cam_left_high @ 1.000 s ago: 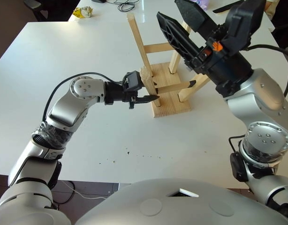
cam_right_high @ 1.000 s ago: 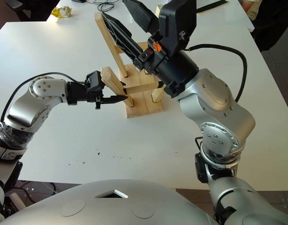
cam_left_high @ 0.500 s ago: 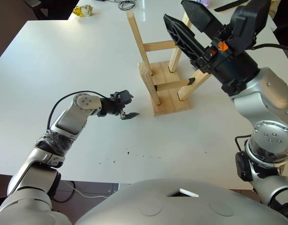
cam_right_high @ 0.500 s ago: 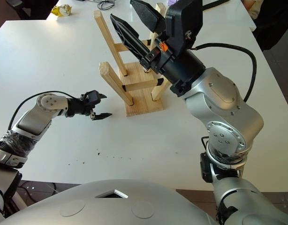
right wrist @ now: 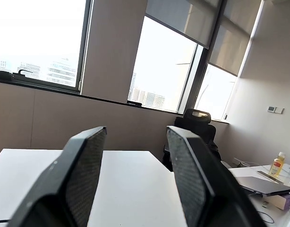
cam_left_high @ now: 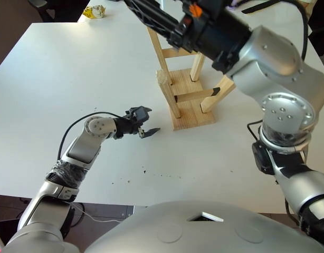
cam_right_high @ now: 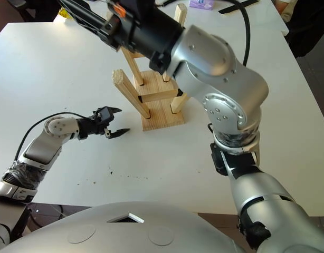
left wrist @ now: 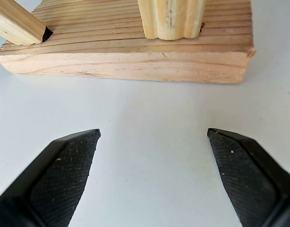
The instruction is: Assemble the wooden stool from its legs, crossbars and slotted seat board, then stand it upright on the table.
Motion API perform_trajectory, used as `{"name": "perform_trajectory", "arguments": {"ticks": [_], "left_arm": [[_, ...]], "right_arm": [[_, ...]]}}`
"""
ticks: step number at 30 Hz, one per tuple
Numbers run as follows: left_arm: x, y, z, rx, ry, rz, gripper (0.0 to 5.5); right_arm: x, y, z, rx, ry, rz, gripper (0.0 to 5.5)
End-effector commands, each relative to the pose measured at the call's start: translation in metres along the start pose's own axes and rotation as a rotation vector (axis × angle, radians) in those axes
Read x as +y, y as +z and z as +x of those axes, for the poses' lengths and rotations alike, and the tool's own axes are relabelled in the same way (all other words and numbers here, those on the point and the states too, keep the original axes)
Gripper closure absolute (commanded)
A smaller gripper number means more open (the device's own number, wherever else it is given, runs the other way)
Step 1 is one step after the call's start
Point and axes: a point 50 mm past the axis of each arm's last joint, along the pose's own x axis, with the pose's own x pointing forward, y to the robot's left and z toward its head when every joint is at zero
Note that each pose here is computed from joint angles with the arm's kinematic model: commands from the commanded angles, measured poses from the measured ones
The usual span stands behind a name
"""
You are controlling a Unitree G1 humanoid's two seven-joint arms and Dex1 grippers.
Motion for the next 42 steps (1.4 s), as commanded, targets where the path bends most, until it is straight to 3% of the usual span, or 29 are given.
{"name": "perform_trajectory", "arguments": {"ticks": [1,7,9,14,20,24,27,31,34,38,42], "left_arm": [[-0.012,-0.014,0.001,0.060,-0.011,-0.044,1.27],[-0.019,-0.020,0.000,0.076,-0.018,-0.063,1.27],[-0.018,-0.019,0.000,0.076,-0.017,-0.063,1.27],[-0.014,-0.015,0.002,0.066,-0.009,-0.064,1.27],[-0.012,-0.012,0.001,0.052,0.018,-0.064,1.27],[-0.006,-0.004,-0.001,0.020,0.032,-0.063,1.27],[0.006,0.008,-0.003,-0.023,0.072,-0.073,1.27],[0.020,0.024,-0.004,-0.077,0.130,-0.082,1.27],[0.026,0.037,-0.004,-0.122,0.135,-0.090,1.27],[0.034,0.046,-0.008,-0.137,0.123,-0.077,1.27],[0.041,0.042,-0.014,-0.110,0.133,-0.069,1.27]], "right_arm": [[0.001,-0.020,-0.003,0.102,0.027,0.015,3.15],[0.009,-0.133,-0.061,0.666,0.056,0.124,3.15],[0.011,-0.143,-0.075,0.718,0.048,0.155,3.15],[-0.003,-0.099,-0.062,0.471,-0.020,0.204,3.15],[-0.044,-0.019,-0.045,0.072,-0.157,0.232,3.15],[-0.088,0.023,-0.076,-0.056,-0.360,0.133,3.15],[-0.126,0.029,-0.116,-0.026,-0.572,0.002,3.15],[-0.157,-0.010,-0.163,0.131,-0.774,-0.106,3.15],[-0.157,-0.058,-0.180,0.236,-0.818,-0.095,3.15],[-0.127,-0.121,-0.166,0.341,-0.693,-0.026,3.15],[-0.091,-0.138,-0.143,0.349,-0.518,0.015,3.15]]}}
